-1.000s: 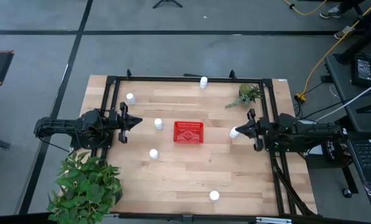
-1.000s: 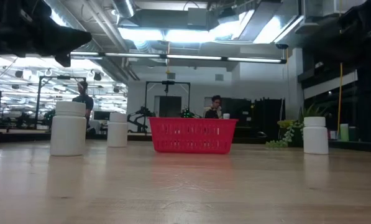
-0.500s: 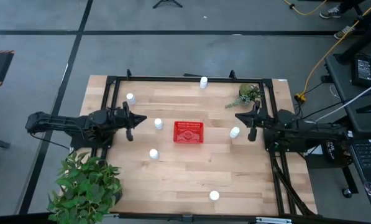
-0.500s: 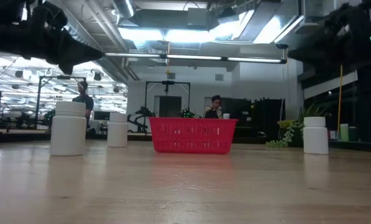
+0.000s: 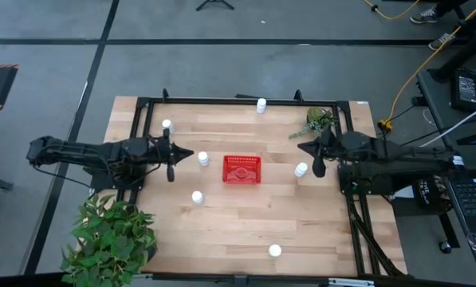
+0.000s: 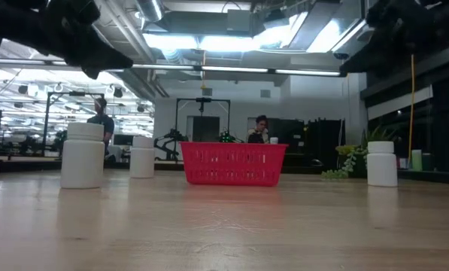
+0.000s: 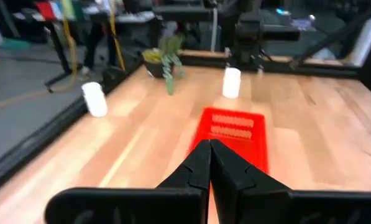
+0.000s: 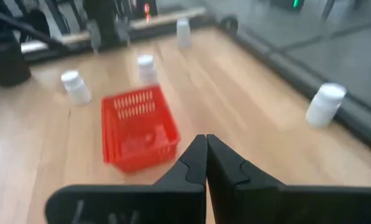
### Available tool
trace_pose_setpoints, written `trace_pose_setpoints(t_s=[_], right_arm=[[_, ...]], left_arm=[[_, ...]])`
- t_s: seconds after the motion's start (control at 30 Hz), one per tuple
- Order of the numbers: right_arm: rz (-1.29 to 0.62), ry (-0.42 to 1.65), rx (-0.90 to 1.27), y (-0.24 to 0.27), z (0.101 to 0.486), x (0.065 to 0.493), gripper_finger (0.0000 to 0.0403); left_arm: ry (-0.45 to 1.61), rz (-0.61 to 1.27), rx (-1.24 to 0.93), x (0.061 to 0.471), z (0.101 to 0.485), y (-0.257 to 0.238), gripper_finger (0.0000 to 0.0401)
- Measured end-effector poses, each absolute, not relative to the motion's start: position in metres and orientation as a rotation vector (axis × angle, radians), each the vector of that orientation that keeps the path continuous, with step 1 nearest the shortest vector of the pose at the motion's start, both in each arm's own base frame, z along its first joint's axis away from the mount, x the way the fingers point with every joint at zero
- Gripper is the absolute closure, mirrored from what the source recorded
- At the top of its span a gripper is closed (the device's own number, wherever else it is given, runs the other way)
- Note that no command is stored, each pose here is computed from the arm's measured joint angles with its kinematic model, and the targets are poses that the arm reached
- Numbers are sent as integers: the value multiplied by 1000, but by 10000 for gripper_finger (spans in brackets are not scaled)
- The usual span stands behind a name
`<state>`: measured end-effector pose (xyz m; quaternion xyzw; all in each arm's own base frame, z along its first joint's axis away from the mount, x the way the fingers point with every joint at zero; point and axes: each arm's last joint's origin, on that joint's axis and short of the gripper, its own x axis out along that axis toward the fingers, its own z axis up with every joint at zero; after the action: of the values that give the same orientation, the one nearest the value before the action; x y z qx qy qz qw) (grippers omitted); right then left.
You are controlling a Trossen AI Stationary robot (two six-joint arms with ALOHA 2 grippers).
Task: Pick and place pill bottles into a basket
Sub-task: Put the white pill bottle into the red basket
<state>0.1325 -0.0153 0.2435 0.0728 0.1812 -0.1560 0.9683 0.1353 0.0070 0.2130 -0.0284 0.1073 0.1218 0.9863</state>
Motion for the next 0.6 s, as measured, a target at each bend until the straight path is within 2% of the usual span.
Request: trace_pose_setpoints(t_s=[0.13, 0.3, 0.6], right_arm=[[-283, 423, 134, -11, 249, 141, 398], [-272, 588, 171, -4, 253, 147, 401], [-352, 794, 294, 11, 271, 150, 401]], left_arm=[[234, 246, -72, 138, 219, 7, 400], [277, 193, -45, 140, 219, 6, 398], [276, 256, -3, 139, 219, 7, 397]])
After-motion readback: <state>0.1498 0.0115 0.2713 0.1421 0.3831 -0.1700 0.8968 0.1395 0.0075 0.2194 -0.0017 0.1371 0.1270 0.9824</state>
